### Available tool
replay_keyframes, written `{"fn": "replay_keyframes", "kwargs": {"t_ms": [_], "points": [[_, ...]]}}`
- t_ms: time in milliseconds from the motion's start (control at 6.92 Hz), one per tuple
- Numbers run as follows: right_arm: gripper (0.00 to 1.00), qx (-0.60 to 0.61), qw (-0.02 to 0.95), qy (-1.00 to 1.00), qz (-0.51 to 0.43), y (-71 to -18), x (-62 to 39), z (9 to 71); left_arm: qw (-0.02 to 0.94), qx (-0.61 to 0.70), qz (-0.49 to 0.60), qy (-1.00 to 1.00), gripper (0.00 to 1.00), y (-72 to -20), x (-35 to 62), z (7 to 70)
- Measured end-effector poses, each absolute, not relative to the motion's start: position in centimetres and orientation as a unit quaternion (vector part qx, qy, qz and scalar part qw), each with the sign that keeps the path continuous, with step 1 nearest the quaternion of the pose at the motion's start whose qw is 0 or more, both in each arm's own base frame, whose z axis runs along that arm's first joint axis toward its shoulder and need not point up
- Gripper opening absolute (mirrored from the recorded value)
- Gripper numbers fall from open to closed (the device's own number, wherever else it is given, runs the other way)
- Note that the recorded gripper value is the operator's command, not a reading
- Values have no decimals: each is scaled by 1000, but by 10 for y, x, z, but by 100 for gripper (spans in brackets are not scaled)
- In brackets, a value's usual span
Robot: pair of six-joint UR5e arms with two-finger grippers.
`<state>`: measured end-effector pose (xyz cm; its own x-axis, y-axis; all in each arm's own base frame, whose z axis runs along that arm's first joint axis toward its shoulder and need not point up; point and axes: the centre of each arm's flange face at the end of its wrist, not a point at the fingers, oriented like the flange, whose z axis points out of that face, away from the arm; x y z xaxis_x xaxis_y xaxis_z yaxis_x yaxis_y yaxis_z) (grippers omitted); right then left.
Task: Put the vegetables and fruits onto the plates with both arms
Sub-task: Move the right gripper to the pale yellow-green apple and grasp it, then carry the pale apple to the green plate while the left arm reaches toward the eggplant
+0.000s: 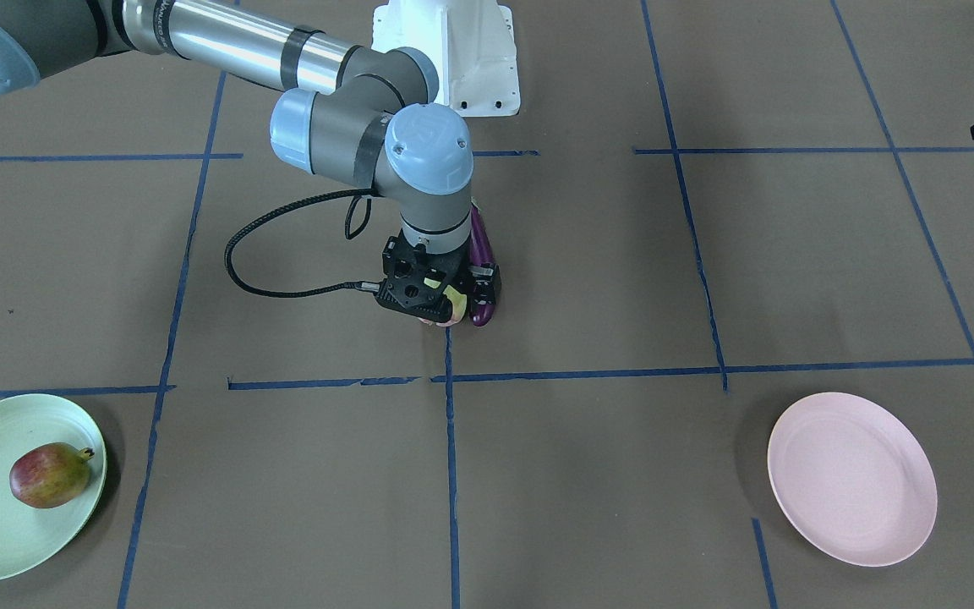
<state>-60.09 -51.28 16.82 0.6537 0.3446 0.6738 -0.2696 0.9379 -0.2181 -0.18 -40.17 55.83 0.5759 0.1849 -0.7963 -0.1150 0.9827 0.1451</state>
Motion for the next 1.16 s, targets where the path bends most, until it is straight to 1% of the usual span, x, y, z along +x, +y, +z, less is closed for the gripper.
{"fn": "replay_keyframes", "kwargs": {"t_ms": [289,434,578,723,1012,1156], "points": [[100,-55,912,-372,165,-506,-611,179,885,42,84,456,100,-411,14,546],[96,-59,916,-363,162,-501,-619,189,885,42,80,457,100,-412,17,543],[45,-61,918,-357,160,-498,-625,195,884,38,74,460,100,-417,26,536],[0,-61,919,-355,160,-496,-627,196,883,34,70,464,100,-427,42,522],[0,-56,918,-358,162,-501,-621,192,879,21,58,473,100,-446,80,489],[0,-51,913,-369,167,-510,-601,185,875,16,62,479,100,-454,111,468]]}}
